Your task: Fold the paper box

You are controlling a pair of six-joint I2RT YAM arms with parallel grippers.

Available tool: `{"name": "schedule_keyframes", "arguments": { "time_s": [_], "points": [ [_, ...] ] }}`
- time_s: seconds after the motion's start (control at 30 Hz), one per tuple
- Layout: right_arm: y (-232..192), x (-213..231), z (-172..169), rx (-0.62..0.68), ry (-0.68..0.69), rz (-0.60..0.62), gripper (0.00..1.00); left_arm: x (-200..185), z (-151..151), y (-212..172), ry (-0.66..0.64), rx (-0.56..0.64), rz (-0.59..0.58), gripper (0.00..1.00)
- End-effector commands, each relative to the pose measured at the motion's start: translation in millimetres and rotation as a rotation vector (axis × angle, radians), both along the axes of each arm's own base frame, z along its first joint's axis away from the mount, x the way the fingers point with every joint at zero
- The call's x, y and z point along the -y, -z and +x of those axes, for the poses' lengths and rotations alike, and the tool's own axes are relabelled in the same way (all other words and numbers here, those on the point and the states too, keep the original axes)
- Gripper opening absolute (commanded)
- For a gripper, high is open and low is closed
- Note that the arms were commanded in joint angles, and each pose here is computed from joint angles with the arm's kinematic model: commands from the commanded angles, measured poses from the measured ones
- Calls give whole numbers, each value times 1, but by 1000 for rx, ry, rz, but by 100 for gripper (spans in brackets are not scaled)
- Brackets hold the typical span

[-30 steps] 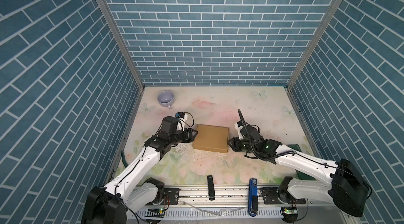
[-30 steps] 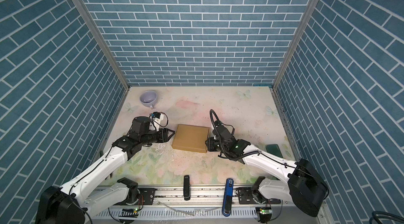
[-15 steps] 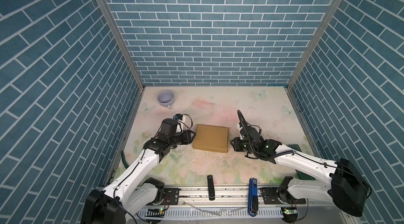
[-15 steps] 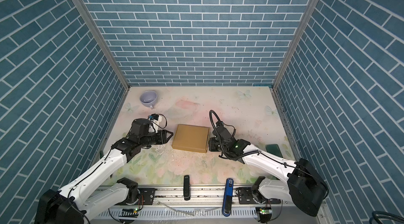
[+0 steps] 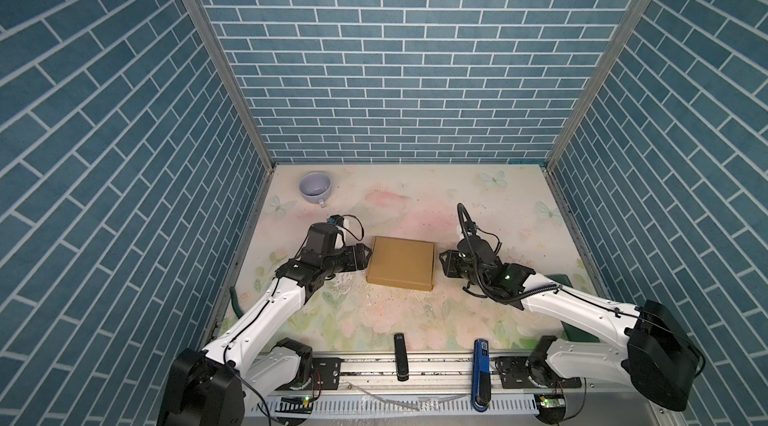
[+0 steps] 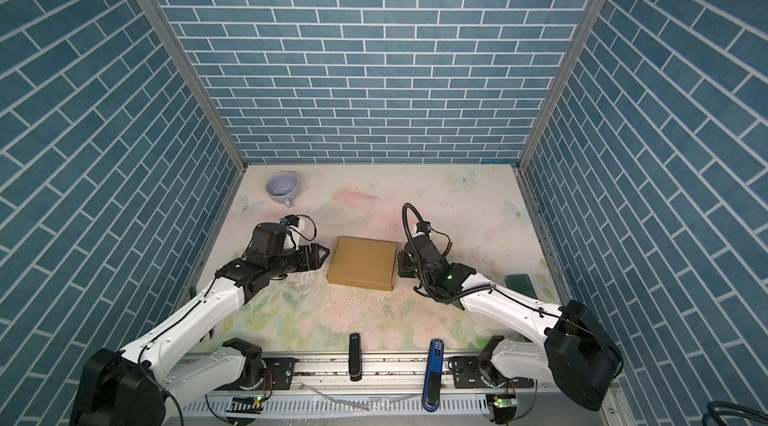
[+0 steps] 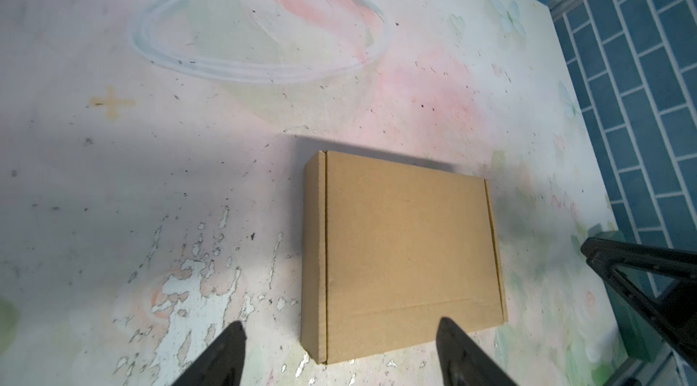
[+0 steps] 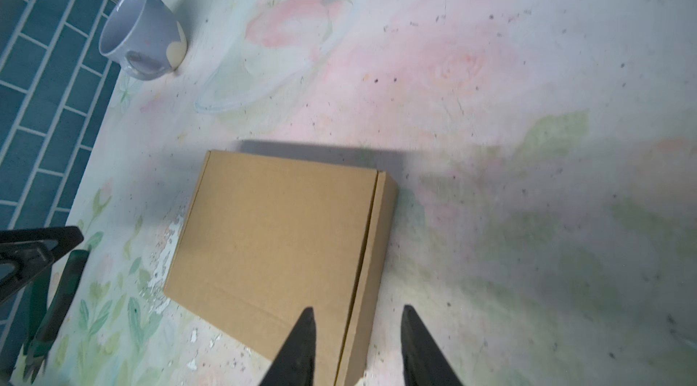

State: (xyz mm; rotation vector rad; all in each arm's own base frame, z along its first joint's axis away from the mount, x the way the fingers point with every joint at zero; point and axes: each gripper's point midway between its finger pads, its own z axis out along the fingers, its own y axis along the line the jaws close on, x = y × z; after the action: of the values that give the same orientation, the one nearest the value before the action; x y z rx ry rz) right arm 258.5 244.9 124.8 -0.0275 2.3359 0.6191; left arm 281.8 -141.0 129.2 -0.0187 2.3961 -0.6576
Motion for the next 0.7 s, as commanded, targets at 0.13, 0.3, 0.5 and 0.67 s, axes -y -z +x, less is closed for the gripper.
{"name": "schedule_keyframes", "arguments": {
  "time_s": [0.13, 0.3, 0.5, 0.67],
  "points": [
    [-16, -3, 39, 107, 79, -19, 55, -37, 22, -21, -133, 109, 117, 99],
    [-20, -10, 61, 142, 105, -4, 78, -60, 29, -19, -216, 130, 201, 100],
    [-34, -17, 89, 222, 111, -17, 88, -94, 36, -16, -356, 175, 324, 100],
    [-39, -11, 103, 261, 130, -61, 89, -116, 41, -8, -443, 213, 397, 100]
  ]
}}
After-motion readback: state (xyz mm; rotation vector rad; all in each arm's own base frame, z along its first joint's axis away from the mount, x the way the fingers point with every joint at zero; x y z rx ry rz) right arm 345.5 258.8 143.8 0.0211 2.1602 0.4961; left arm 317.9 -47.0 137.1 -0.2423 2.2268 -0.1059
